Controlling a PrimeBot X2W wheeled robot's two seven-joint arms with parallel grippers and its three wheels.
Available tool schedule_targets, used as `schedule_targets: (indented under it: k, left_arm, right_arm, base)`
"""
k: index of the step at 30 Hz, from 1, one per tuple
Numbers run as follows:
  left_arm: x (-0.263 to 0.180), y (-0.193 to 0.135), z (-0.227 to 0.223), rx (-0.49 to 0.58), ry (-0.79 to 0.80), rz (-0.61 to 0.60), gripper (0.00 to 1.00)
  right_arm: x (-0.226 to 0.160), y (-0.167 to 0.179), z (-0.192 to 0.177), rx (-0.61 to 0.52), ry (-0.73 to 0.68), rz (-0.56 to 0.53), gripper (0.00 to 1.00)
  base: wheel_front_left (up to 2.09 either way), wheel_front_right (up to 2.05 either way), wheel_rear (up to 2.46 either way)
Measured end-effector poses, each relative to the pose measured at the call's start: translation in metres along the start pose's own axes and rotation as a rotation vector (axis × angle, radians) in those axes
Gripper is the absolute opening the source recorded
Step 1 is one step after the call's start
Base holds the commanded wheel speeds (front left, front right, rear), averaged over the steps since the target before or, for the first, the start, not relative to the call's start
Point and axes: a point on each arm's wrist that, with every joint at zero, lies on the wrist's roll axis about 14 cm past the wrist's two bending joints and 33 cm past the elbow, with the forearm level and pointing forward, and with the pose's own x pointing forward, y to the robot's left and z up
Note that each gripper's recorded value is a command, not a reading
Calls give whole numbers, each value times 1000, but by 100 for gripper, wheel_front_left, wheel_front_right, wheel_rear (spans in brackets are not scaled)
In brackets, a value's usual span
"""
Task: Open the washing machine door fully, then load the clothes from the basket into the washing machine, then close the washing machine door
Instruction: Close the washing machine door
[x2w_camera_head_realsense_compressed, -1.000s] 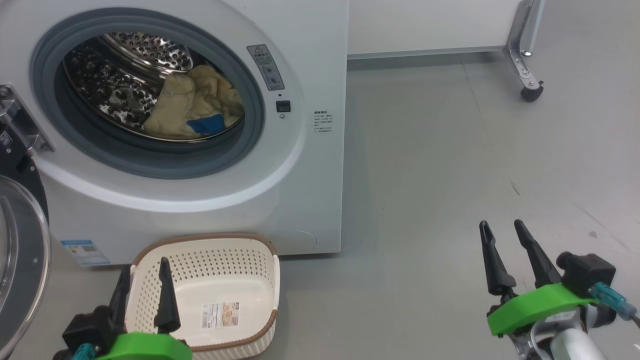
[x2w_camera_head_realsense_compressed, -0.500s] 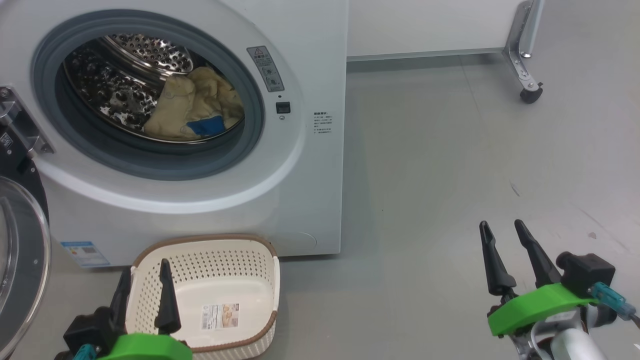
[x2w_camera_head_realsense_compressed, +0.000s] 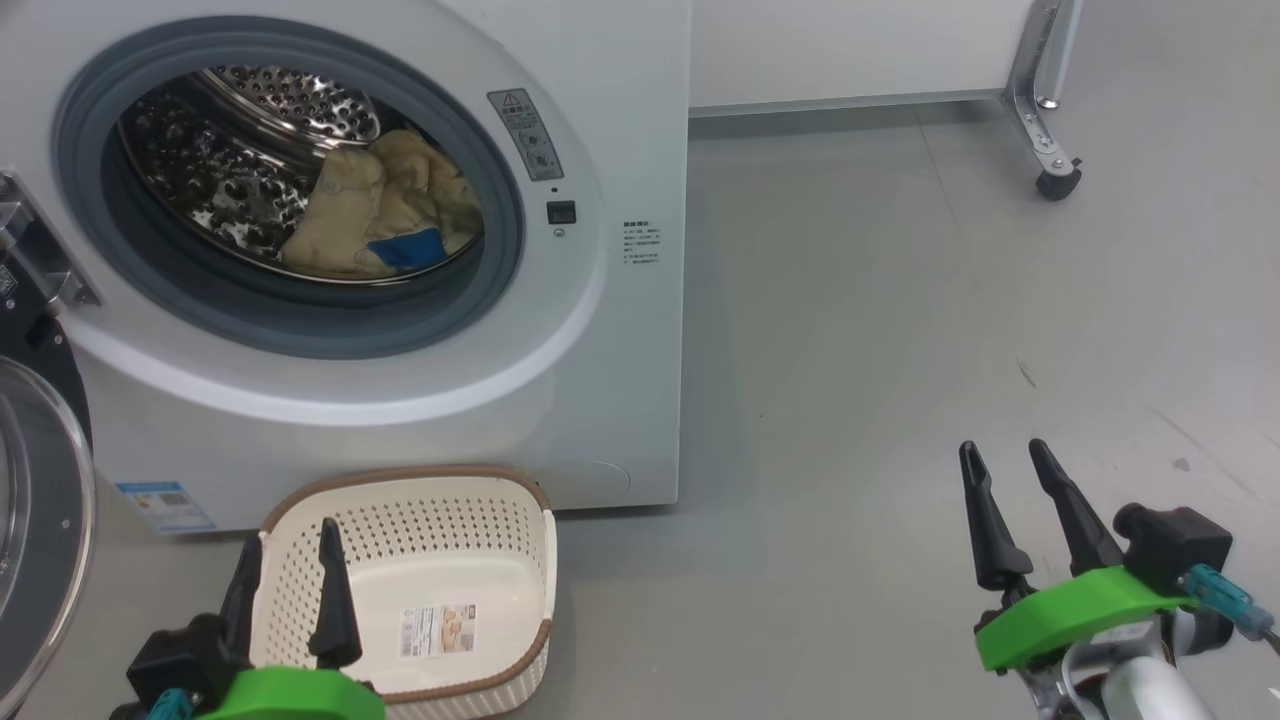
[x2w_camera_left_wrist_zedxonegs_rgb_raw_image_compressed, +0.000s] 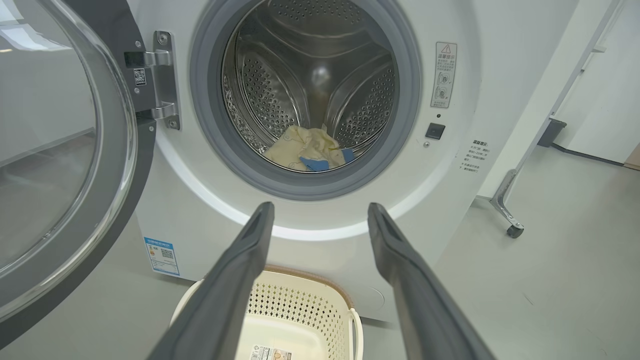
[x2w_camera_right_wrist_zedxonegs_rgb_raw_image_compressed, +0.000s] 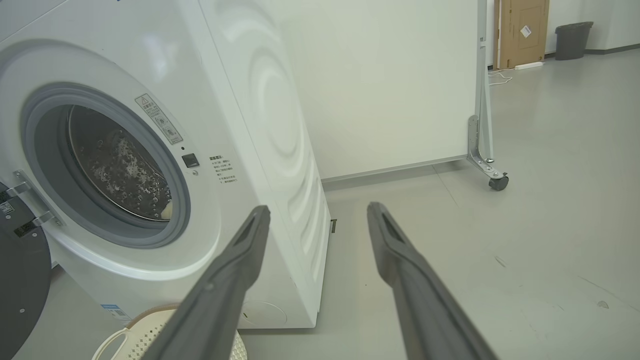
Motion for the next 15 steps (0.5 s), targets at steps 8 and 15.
schedule_targets:
  k: [8,15]
  left_arm:
    - [-2,2,-8,27,29,3,100]
    - [-1,5,-12,23,38,13,100]
  right_arm:
    - [0,0,-2,-2,8,0,100]
    - [3,1,-3,-1,10,4,100]
  base:
    - [-25,23,2]
    - [-124,116,8]
